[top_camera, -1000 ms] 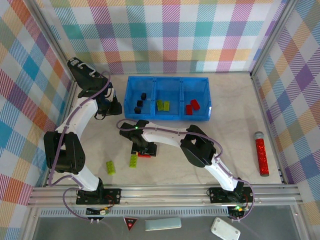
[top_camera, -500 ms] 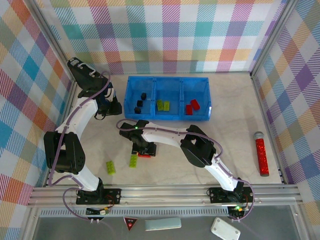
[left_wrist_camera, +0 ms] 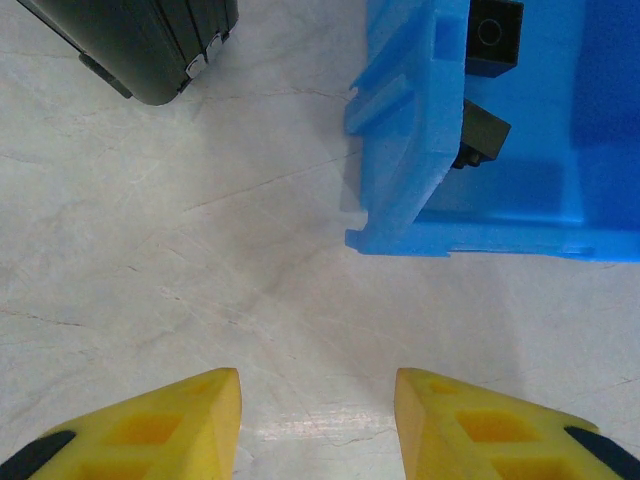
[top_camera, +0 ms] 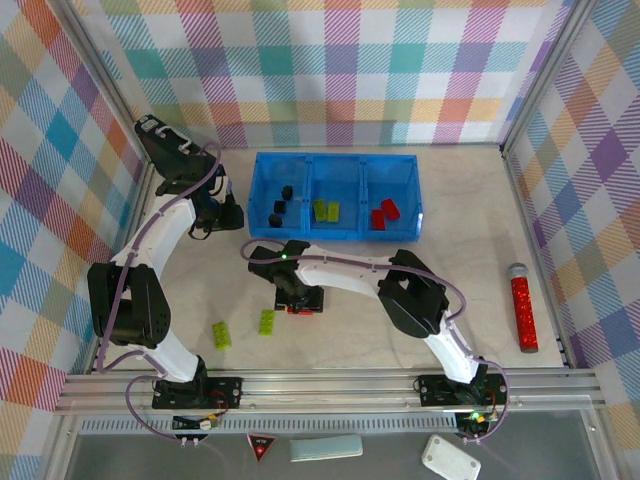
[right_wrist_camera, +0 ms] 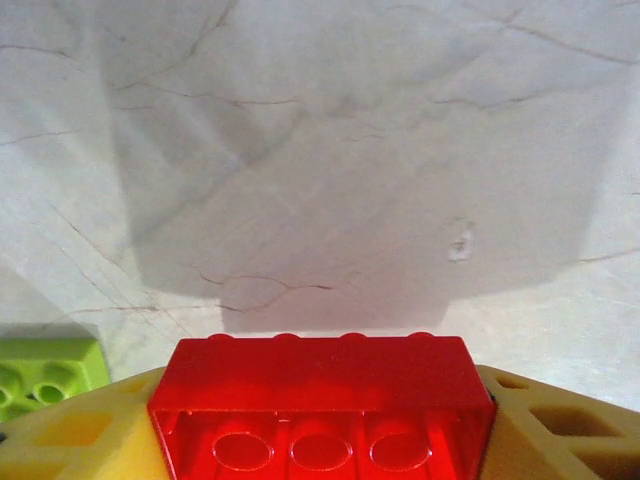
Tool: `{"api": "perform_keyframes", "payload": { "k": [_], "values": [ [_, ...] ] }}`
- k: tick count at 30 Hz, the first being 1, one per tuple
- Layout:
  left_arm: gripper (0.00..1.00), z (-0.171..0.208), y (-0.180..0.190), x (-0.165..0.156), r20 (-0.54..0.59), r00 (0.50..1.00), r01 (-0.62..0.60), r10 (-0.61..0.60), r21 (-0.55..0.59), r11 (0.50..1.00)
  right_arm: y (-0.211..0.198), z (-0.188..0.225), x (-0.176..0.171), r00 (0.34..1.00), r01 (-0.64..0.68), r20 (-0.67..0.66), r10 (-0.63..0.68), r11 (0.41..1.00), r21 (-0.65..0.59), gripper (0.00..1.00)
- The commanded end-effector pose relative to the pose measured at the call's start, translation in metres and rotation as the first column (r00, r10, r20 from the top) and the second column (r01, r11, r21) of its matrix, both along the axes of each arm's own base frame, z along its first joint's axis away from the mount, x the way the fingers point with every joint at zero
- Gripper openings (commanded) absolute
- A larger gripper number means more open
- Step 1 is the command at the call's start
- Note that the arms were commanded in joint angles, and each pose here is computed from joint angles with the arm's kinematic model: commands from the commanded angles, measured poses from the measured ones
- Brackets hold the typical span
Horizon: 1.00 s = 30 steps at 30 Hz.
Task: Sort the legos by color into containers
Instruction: Pick up the lego from the bottom-center of the table, then place the lego in the container.
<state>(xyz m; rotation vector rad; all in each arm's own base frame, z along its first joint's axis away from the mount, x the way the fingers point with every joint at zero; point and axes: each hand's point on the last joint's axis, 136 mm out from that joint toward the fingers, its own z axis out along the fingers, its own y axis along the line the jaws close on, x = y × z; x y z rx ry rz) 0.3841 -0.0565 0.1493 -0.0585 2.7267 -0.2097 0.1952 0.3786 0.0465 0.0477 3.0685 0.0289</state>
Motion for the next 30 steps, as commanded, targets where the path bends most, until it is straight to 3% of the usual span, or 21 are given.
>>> {"api": "perform_keyframes", "payload": {
  "k": [1,17,30],
  "values": [
    [0.45,0.008,-0.003,-0.002,0.031,0.999,0.023,-0.023,-0.014,1.000,-0.017,0.014,0.006,0.998,-0.044,0.035,0.045,0.999,-0.027,0.66],
    [0.46,0.006,-0.003,0.000,0.038,0.999,0.038,-0.038,-0.005,0.999,-0.074,0.033,0.033,0.989,-0.147,0.039,0.146,0.988,0.042,0.66],
    [0.46,0.004,0.001,0.000,0.036,0.999,0.032,-0.033,0.017,0.999,-0.134,0.070,0.093,0.991,-0.091,0.104,0.083,0.993,0.071,0.66]
  ]
}}
